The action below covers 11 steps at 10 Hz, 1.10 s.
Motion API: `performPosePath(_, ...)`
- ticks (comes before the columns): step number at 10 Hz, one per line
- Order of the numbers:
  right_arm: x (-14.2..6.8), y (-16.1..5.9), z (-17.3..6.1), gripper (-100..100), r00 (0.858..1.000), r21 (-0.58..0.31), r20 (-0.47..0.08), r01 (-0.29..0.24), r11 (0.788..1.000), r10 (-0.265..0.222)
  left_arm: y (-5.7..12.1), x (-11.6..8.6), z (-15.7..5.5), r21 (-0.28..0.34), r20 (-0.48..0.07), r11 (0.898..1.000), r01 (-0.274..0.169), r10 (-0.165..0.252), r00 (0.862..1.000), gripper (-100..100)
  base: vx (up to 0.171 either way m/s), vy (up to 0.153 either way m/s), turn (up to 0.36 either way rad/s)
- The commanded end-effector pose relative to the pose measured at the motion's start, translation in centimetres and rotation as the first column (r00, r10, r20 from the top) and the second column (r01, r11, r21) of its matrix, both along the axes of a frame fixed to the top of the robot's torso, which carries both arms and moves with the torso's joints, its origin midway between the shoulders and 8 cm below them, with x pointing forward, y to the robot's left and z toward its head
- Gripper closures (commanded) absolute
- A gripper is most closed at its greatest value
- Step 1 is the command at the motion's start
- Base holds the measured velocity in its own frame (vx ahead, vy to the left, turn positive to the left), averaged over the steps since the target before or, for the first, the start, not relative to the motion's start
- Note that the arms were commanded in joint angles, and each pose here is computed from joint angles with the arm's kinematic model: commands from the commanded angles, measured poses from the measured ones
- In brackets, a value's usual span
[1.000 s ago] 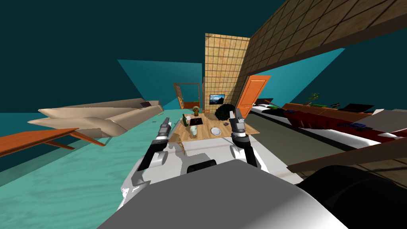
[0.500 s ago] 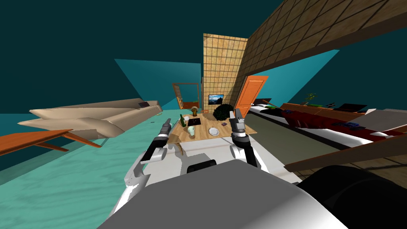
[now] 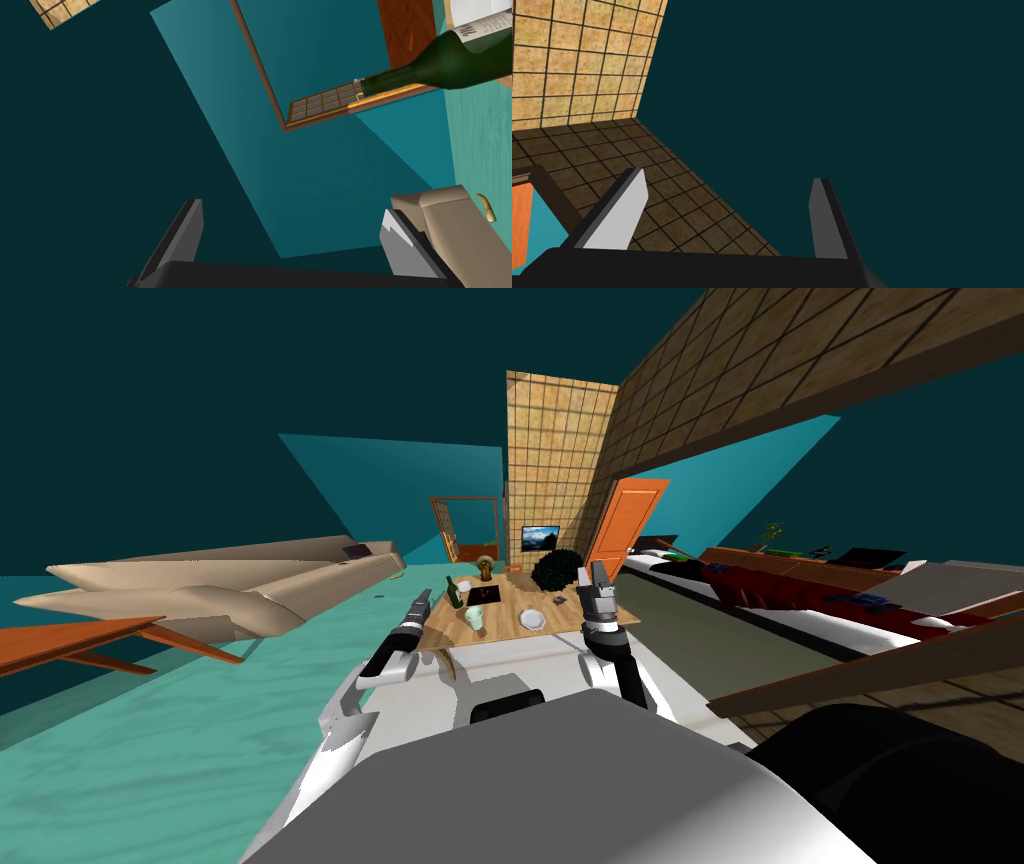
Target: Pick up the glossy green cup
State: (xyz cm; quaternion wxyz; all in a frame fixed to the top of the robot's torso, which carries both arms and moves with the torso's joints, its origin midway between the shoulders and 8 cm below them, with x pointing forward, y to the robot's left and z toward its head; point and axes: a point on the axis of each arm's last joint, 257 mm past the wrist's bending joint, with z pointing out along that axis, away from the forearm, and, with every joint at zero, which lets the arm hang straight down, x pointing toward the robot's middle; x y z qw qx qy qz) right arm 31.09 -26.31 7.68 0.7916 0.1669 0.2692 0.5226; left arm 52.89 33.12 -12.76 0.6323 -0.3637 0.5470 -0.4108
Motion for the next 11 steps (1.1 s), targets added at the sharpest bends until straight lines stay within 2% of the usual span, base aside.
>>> performPosePath(1,0.0,0.0,0.0,0,1.0,0.0,0.0,0.0,1.0,0.0,1.4,1.2,-1.2,0.003,-0.054,1.0,-0.022,0.022,0.998,-100,0.018,-0.107,-0.031)
performPosePath(2,0.0,0.0,0.0,0,1.0,0.0,0.0,0.0,1.0,0.0,1.7,1.3,-2.3,0.001,-0.088,1.0,-0.032,0.032,0.996,-100,0.015,-0.082,-0.016)
performPosePath(3,0.0,0.0,0.0,0,1.0,0.0,0.0,0.0,1.0,0.0,1.8,1.3,-2.5,0.001,-0.096,0.999,-0.033,0.033,0.995,-100,0.002,-0.023,0.002)
performPosePath(4,0.0,0.0,0.0,0,1.0,0.0,0.0,0.0,1.0,0.0,3.2,2.3,-3.5,0.003,-0.138,0.999,-0.055,0.054,0.989,-100,0.004,-0.05,-0.038)
performPosePath(5,0.0,0.0,0.0,0,1.0,0.0,0.0,0.0,1.0,0.0,3.4,2.3,-4.2,0.003,-0.165,0.998,-0.061,0.061,0.984,-100,0.006,-0.058,-0.02)
performPosePath(6,0.0,0.0,0.0,0,1.0,0.0,0.0,0.0,1.0,0.0,4.6,3.2,-4.4,0.005,-0.191,0.997,-0.078,0.078,0.979,-100,0.008,-0.104,-0.037)
performPosePath(7,0.0,0.0,0.0,0,1.0,0.0,0.0,0.0,1.0,0.0,5.0,3.1,-5.8,0.005,-0.232,0.996,-0.091,0.089,0.969,-100,0.002,-0.094,-0.012)
performPosePath(8,0.0,0.0,0.0,0,1.0,0.0,0.0,0.0,1.0,0.0,5.0,3.1,-5.8,0.005,-0.232,0.996,-0.091,0.089,0.969,-100,-0.006,-0.036,0.009)
performPosePath(9,0.0,0.0,0.0,0,1.0,0.0,0.0,0.0,1.0,0.0,6.3,3.9,-6.1,0.006,-0.27,0.994,-0.112,0.109,0.957,-100,-0.001,-0.053,-0.046)
performPosePath(10,0.0,0.0,0.0,0,1.0,0.0,0.0,0.0,1.0,0.0,6.7,3.7,-7.2,0.006,-0.295,0.993,-0.121,0.117,0.948,-100,0.003,-0.059,-0.017)
performPosePath(11,0.0,0.0,0.0,0,1.0,0.0,0.0,0.0,1.0,0.0,7.8,4.5,-7.0,0.006,-0.319,0.99,-0.138,0.133,0.938,-100,0.005,-0.101,-0.036)
